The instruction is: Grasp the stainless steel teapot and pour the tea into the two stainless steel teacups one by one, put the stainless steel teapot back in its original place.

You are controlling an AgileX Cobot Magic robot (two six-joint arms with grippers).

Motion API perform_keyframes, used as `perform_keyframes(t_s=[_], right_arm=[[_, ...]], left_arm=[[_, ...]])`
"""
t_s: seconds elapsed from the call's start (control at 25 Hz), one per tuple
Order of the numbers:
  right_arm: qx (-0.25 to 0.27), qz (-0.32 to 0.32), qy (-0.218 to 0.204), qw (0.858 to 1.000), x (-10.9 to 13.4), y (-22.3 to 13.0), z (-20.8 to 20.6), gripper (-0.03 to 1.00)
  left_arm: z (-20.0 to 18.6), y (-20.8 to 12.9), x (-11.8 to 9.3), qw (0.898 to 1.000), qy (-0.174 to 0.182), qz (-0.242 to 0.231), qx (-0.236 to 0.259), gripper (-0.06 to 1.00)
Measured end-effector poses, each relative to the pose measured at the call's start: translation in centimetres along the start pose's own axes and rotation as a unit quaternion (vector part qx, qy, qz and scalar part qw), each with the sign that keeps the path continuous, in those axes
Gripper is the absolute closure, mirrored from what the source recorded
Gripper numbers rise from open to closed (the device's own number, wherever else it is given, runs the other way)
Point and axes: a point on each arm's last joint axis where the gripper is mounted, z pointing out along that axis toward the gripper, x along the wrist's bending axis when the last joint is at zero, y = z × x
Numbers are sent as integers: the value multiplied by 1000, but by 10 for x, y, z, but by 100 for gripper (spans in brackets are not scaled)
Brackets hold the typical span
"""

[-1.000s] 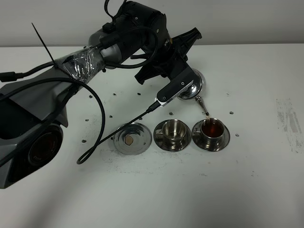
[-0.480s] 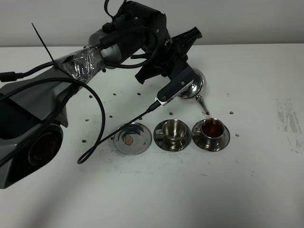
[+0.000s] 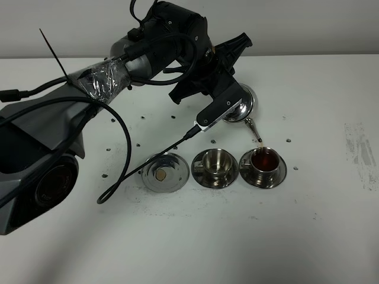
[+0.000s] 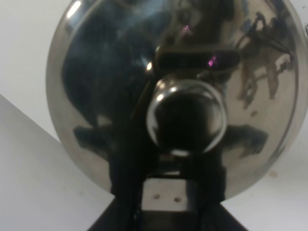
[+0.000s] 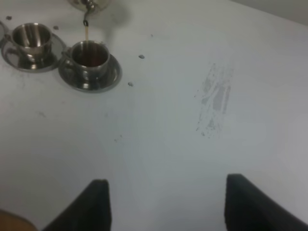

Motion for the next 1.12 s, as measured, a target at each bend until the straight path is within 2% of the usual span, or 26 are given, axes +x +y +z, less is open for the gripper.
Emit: perform_keyframes(t_s=[0.64, 0.88, 1.04, 1.12], right_arm=[[0, 0, 0, 1000, 0, 0, 0, 44], [0, 0, 0, 1000, 0, 0, 0, 44], [-1, 0, 2, 1000, 0, 0, 0, 44], [-1, 0, 2, 1000, 0, 0, 0, 44]], left_arm=[[-1, 2, -1, 999, -5, -47, -12, 74], [-20, 3, 5, 996, 3, -79, -32, 74], [-39, -6, 7, 988, 14, -153, -24, 74], [-47, -13, 6, 973, 18, -229, -20, 74]])
